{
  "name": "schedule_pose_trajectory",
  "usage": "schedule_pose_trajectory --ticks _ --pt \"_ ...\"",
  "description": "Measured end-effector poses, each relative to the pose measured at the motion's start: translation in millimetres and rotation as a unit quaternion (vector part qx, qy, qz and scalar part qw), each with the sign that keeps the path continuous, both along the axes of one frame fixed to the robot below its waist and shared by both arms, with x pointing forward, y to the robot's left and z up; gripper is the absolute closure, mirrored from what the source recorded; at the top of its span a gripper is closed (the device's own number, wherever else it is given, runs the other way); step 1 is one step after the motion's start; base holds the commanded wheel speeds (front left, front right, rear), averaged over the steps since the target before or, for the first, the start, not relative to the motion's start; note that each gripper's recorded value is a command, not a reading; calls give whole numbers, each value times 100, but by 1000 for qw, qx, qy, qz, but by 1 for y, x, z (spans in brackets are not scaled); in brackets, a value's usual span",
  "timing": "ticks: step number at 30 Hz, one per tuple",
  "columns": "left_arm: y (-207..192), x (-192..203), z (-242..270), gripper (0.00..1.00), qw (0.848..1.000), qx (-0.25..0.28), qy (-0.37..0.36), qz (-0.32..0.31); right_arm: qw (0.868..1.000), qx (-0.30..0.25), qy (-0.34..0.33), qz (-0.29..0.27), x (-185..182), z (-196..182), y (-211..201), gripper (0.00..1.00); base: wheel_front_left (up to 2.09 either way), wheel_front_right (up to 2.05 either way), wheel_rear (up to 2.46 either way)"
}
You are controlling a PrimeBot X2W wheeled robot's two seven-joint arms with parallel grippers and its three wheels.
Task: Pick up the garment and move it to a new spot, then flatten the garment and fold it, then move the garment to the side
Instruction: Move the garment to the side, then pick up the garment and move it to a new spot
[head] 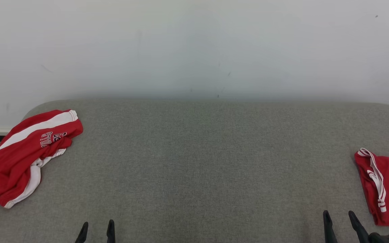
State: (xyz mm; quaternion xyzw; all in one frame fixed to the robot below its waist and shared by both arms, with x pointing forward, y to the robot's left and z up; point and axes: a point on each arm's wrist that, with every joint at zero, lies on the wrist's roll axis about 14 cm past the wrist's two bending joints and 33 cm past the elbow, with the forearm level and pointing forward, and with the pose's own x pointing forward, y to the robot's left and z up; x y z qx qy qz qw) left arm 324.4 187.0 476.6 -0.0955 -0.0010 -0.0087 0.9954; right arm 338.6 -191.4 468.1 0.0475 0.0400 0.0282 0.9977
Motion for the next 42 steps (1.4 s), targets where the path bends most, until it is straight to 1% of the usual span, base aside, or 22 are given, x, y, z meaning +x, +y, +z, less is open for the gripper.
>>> schedule_pose_trajectory --ticks 10,20,23,30,36,42 --pt "4 1 -1 0 1000 0 2 6 1000 -1 5 7 0 -4 5 0 0 0 0" --pt "26 -14 -2 0 999 -1 2 45 998 3 3 62 13 -3 42 0 0 0 0" --pt "38 -23 -2 0 998 0 2 65 996 5 2 88 17 -2 59 0 0 0 0" --pt "75 -55 -6 0 992 4 6 130 989 6 -1 148 27 -1 99 0 0 0 0" --pt "101 -84 -8 0 983 3 9 183 979 9 3 203 30 -4 138 0 0 0 0" --pt "119 -110 -11 0 974 0 12 226 968 13 5 249 32 -4 171 0 0 0 0"
